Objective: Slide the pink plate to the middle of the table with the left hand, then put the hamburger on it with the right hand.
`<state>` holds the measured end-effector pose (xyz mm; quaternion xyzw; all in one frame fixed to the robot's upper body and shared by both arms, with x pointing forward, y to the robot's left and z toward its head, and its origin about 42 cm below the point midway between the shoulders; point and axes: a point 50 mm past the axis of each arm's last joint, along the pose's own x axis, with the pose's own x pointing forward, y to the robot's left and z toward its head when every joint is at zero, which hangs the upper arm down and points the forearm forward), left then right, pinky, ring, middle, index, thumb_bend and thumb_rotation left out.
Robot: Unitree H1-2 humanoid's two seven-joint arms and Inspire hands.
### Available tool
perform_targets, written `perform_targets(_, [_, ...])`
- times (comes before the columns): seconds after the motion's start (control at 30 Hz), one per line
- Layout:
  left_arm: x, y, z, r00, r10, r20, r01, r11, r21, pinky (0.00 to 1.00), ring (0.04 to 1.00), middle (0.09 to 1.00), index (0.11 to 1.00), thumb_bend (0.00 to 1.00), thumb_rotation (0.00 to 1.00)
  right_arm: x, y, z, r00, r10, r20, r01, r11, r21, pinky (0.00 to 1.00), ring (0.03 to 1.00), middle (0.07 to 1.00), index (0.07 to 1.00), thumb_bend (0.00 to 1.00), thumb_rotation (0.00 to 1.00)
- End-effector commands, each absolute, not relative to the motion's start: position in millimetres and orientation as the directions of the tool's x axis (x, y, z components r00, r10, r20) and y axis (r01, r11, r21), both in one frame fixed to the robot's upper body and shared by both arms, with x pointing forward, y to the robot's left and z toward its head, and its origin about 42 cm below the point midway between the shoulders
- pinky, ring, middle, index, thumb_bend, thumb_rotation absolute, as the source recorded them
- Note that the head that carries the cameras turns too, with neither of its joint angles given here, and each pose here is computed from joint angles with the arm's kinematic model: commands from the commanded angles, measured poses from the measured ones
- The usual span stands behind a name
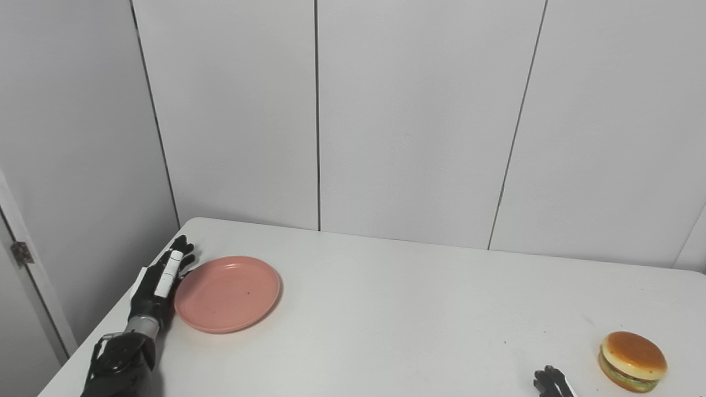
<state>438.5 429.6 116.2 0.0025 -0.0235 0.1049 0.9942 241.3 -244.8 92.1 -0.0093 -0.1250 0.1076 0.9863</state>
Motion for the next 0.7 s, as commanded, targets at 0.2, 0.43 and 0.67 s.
perform_targets(0.2, [456.2,413.6,142.1,0.983,0.138,0.118,-0.143,0.989,0.034,0.8,0.919,0.89,0.902,0.92,0.84,232.3,-236.5,77.1,0.962,0.239,0.131,-0.237,0.971,-0.029,1.0,0.946,0.93,0.938,0.9,0.93])
perform_targets(0.43, [459.3,403.3,148.2,0.986,0.115,0.124,-0.118,0.993,0.017,0.8,0.915,0.888,0.892,0.91,0.83,231.9,-235.5,77.5,0.962,0.241,0.132,-0.238,0.971,-0.032,1.0,0.948,0.93,0.936,0.9,0.93])
perform_targets(0.67, [461.5,392.3,152.3,0.986,0.109,0.125,-0.111,0.994,0.009,0.77,0.911,0.878,0.888,0.96,0.82,231.4,-234.8,78.5,0.961,0.243,0.134,-0.24,0.97,-0.038,1.0,0.954,0.929,0.934,0.89,0.93])
